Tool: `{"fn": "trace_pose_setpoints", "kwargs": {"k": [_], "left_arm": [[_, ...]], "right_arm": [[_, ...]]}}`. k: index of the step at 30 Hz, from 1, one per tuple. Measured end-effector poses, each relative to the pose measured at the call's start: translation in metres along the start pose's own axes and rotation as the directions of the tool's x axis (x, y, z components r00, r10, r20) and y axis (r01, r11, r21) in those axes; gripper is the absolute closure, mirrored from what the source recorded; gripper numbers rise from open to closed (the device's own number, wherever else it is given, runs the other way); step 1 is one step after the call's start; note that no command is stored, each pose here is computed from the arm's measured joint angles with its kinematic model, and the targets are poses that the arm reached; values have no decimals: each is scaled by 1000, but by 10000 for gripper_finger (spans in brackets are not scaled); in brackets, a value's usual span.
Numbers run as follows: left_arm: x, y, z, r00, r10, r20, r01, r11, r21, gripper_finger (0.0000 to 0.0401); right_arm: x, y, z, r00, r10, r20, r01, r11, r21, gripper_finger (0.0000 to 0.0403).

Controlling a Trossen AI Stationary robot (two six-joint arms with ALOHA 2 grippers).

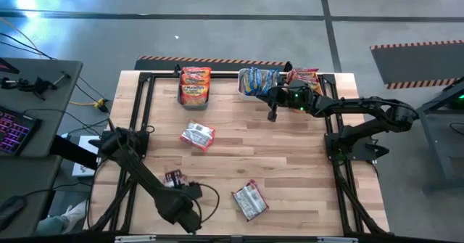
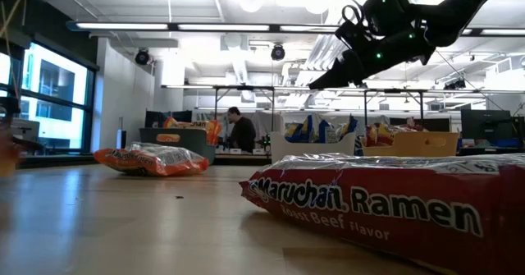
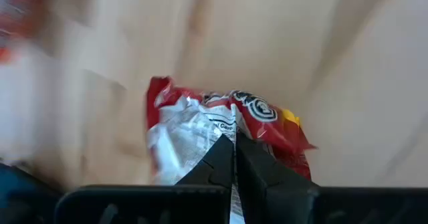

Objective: Sort Maruchan noodles
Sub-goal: Put the left red noodle pack into the yellow bin

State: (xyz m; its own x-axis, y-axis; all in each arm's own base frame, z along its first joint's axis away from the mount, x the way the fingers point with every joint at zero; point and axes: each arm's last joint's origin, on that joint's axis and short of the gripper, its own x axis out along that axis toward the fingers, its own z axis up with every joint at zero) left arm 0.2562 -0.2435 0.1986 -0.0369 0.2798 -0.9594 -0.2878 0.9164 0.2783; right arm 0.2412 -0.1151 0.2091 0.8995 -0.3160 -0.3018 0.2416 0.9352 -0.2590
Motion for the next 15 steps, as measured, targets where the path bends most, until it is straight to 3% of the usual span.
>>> {"fn": "trace_pose_setpoints", "kwargs": {"k": [4,9,15], "left_arm": [[-27,24,5,982,12,187,7,995,-103,401],[-48,55,6,915,28,403,54,980,-191,401],[-54,88,6,805,-11,593,169,963,-212,401]], "right_arm": [[0,2,0,997,80,21,-80,997,-8,403],[0,14,5,962,258,87,-250,964,-93,403],[0,26,10,958,267,102,-251,957,-148,403]]}}
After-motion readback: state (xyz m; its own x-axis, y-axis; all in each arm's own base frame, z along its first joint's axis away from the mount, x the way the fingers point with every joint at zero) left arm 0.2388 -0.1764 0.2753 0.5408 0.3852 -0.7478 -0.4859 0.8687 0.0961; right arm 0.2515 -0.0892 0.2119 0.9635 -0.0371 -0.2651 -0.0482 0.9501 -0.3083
